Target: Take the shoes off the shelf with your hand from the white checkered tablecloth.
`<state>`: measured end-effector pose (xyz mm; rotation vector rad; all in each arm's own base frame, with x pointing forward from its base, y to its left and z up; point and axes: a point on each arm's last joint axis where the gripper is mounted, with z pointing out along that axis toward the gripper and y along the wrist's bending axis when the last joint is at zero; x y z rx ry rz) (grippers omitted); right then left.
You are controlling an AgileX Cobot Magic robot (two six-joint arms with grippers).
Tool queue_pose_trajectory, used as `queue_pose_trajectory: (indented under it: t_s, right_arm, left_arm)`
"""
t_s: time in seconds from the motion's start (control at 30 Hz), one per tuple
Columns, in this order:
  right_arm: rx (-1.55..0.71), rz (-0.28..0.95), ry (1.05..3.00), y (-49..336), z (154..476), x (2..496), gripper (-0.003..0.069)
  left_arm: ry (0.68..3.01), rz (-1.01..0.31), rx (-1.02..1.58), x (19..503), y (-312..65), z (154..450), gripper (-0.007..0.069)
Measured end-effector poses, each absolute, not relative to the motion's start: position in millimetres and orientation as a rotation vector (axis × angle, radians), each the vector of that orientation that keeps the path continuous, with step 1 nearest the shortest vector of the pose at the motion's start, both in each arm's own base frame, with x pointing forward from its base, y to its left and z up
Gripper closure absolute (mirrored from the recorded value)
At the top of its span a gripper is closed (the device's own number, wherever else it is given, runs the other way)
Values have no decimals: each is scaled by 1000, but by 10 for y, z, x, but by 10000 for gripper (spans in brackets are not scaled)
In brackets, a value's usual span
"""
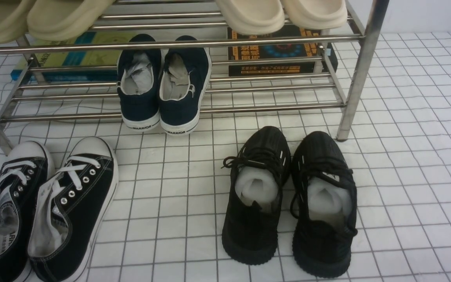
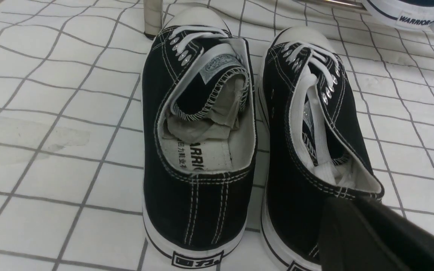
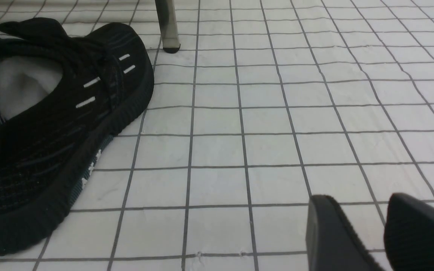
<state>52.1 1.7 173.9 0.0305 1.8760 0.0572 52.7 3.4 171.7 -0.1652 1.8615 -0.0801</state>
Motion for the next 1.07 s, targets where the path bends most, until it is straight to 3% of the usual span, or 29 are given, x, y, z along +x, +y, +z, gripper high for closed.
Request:
queue_pose_trajectory:
  t_s: [1.07]
  right_arm:
    - [30,57,1876,17,1739,521,420]
  left_arm:
    - [1861,-80,-165,527,34,1717,540]
